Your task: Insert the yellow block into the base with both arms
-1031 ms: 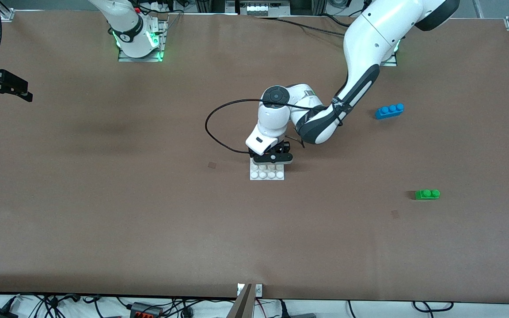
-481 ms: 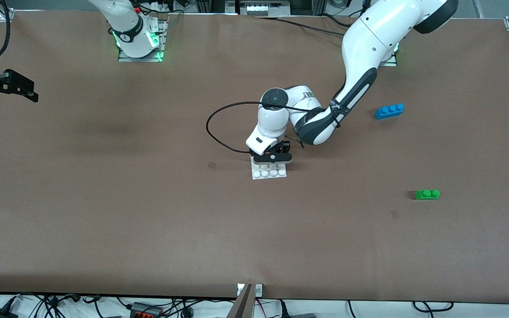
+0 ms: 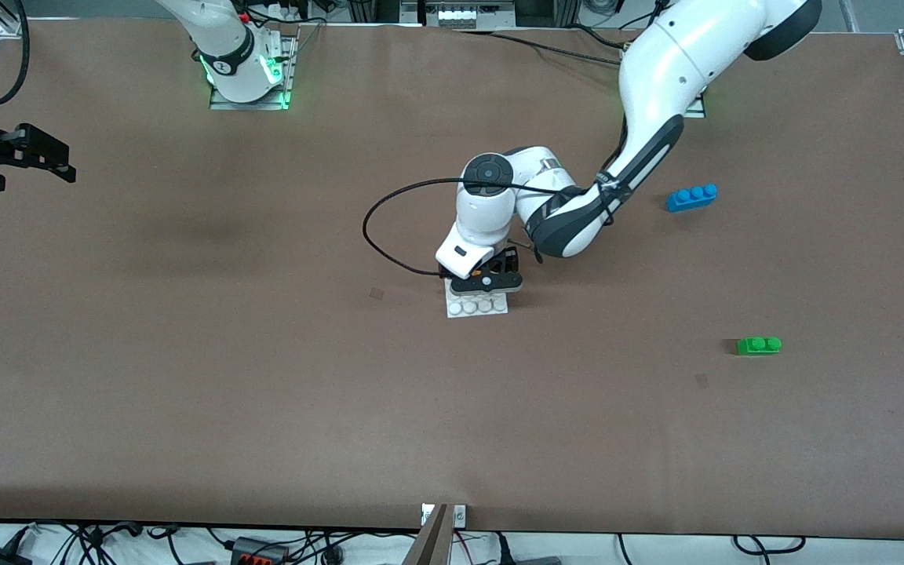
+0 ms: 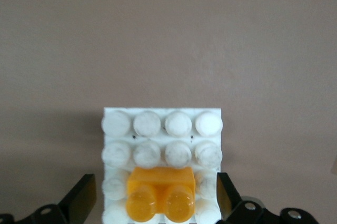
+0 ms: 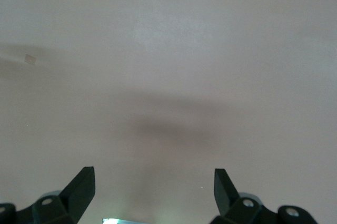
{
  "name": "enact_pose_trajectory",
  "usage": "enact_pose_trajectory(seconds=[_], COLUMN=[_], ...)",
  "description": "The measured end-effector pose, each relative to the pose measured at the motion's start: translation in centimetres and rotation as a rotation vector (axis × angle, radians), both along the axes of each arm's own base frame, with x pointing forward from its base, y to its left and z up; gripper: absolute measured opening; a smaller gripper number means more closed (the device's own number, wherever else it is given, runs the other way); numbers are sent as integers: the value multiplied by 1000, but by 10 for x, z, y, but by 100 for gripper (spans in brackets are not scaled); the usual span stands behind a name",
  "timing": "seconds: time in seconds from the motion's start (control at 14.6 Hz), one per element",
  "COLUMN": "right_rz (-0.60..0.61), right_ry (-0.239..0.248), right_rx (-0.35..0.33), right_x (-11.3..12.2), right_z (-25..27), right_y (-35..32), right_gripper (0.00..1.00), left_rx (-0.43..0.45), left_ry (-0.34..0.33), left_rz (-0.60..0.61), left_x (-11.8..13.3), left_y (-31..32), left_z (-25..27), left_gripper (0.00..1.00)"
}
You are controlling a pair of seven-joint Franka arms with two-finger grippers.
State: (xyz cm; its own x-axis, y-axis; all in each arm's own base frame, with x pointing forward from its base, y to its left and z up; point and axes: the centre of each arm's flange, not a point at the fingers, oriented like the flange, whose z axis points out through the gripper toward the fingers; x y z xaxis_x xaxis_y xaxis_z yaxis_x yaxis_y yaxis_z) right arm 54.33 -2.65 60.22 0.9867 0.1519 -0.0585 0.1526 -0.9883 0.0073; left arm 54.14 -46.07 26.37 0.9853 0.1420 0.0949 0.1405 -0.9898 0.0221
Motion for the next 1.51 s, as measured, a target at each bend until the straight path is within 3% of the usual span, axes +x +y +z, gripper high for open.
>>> enact_pose_trajectory(seconds=[0.21,0.34,0.48,0.69,0.89,1.1,1.51], right_rz=[-3,-1,2,1,-6,-7,-7], right_ry=[6,-4,-11,-13,-14,-15,-21], right_rx=[-1,-2,3,13,13,13,13], right_x=[4,8,12,14,14,14,15], right_z=[-6,-9,-12,-14,-14,-13,-14], right_y=[-2,-1,2,3,-1,-1,-1], right_gripper=[100,100,100,100,100,100,100], left_rx=[31,37,68,141,105,90,137], left_ry=[-26,-6,49,162,258,298,260], left_rz=[-3,10,20,-75,-135,-158,-79], left_x=[39,68,91,108,116,110,47], left_y=[34,80,136,215,283,350,396], left_z=[39,52,65,80,104,161,308], left_gripper=[100,100,100,100,100,100,100])
